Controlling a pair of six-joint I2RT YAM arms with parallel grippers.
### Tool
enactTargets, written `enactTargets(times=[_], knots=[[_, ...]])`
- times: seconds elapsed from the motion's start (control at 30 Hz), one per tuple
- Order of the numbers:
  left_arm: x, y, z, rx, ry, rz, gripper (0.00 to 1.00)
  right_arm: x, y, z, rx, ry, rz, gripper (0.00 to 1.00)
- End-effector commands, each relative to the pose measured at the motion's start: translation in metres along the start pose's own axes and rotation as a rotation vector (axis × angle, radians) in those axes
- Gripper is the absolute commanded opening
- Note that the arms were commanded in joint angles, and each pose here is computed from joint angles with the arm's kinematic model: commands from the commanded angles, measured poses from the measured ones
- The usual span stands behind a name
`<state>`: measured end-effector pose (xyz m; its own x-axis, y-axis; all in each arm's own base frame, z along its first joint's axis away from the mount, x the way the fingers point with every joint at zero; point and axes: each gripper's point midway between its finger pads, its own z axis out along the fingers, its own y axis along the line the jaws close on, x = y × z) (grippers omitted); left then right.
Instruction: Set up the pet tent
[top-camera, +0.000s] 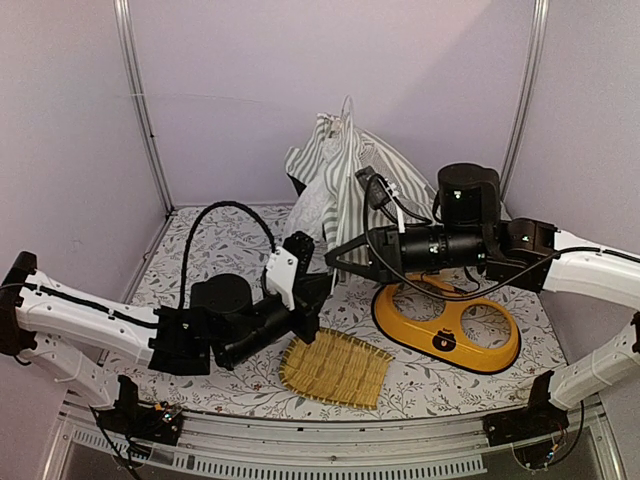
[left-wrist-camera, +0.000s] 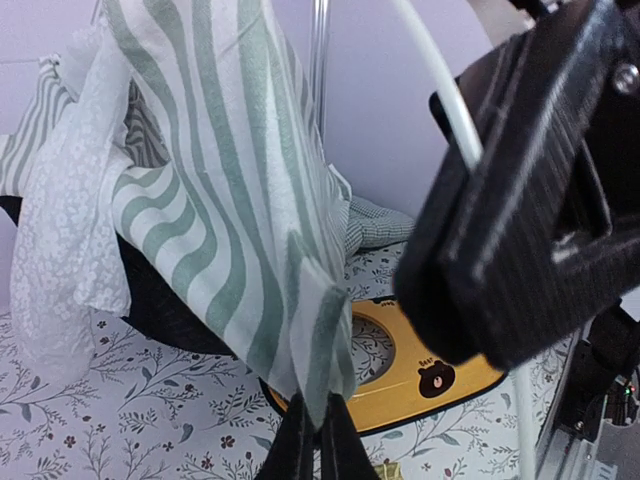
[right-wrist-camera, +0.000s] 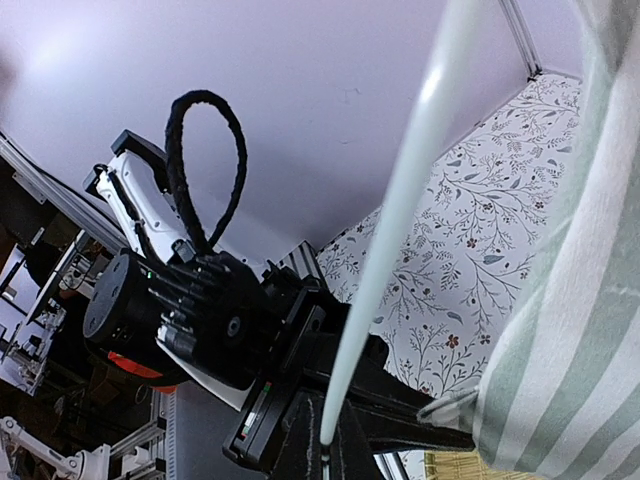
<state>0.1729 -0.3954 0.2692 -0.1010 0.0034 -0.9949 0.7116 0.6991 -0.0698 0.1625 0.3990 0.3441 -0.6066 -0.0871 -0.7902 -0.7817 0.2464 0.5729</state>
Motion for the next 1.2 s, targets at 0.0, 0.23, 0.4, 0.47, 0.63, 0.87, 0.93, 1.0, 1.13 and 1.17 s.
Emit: enactTargets(times=[0.0, 0.23, 0.4, 0.47, 0.63, 0.87, 0.93, 1.0, 1.13, 1.17], knots=[[0.096, -0.047, -0.022, 0.185, 0.286, 0.148, 0.0, -0.129, 0.006, -0.046, 0.074, -0.449, -0.139, 0.0], [0.109, -0.043, -0.025, 0.176, 0.311, 0.141, 0.0, -0.142, -0.004, -0.05, 0.093, -0.482, -0.145, 0.0], [0.116, -0.045, -0.029, 0.185, 0.33, 0.137, 0.0, -0.15, -0.016, -0.053, 0.127, -0.511, -0.139, 0.0], [0.117, -0.046, -0.03, 0.187, 0.332, 0.135, 0.0, -0.152, -0.021, -0.054, 0.139, -0.517, -0.137, 0.0], [0.121, -0.043, -0.031, 0.179, 0.337, 0.131, 0.0, -0.154, -0.031, -0.054, 0.156, -0.518, -0.129, 0.0], [0.126, -0.037, -0.031, 0.151, 0.345, 0.129, 0.0, -0.145, -0.04, -0.057, 0.172, -0.507, -0.106, 0.0], [0.128, -0.035, -0.031, 0.142, 0.351, 0.128, 0.0, -0.141, -0.042, -0.06, 0.176, -0.506, -0.098, 0.0], [0.132, -0.033, -0.03, 0.137, 0.358, 0.122, 0.0, -0.136, -0.046, -0.063, 0.187, -0.502, -0.087, 0.0], [0.133, -0.028, -0.031, 0.134, 0.359, 0.104, 0.0, -0.125, -0.054, -0.067, 0.208, -0.488, -0.067, 0.0], [0.133, -0.027, -0.031, 0.134, 0.359, 0.099, 0.0, -0.123, -0.056, -0.067, 0.213, -0.484, -0.064, 0.0]])
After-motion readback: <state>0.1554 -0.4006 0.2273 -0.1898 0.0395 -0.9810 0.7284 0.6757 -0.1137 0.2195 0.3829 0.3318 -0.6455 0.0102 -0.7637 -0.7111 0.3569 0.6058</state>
